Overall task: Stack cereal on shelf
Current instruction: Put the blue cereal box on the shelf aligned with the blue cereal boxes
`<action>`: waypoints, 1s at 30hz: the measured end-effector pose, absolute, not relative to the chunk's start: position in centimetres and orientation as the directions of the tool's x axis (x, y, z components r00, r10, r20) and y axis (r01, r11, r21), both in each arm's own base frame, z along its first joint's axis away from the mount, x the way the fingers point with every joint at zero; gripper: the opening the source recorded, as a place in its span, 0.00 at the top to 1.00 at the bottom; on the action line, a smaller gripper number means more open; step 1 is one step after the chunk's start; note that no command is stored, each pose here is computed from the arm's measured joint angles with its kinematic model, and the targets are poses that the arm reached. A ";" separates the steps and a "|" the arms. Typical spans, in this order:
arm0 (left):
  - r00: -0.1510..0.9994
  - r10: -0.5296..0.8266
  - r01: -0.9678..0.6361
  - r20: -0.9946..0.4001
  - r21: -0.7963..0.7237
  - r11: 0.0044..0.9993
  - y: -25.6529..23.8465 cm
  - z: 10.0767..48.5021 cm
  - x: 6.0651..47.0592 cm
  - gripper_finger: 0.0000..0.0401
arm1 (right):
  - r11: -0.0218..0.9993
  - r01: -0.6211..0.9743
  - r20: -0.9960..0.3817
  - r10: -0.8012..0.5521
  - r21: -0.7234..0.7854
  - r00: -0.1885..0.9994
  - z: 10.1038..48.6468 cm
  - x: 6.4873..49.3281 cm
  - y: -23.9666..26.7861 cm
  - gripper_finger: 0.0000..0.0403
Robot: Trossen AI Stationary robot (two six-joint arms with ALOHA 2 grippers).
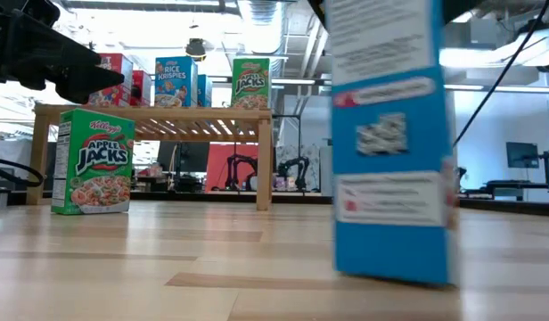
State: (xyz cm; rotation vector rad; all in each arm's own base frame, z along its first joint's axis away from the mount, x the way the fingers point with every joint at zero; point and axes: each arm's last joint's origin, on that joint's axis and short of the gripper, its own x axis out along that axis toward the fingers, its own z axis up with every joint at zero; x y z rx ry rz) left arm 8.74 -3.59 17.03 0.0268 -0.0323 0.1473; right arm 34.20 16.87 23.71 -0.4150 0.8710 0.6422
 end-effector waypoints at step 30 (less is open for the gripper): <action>0.989 0.146 -0.147 0.035 0.024 0.989 -3.6 17.0 8.7 0.30 | 0.947 -0.323 -0.662 0.240 -0.002 0.710 31.9 39.3 7.8 0.49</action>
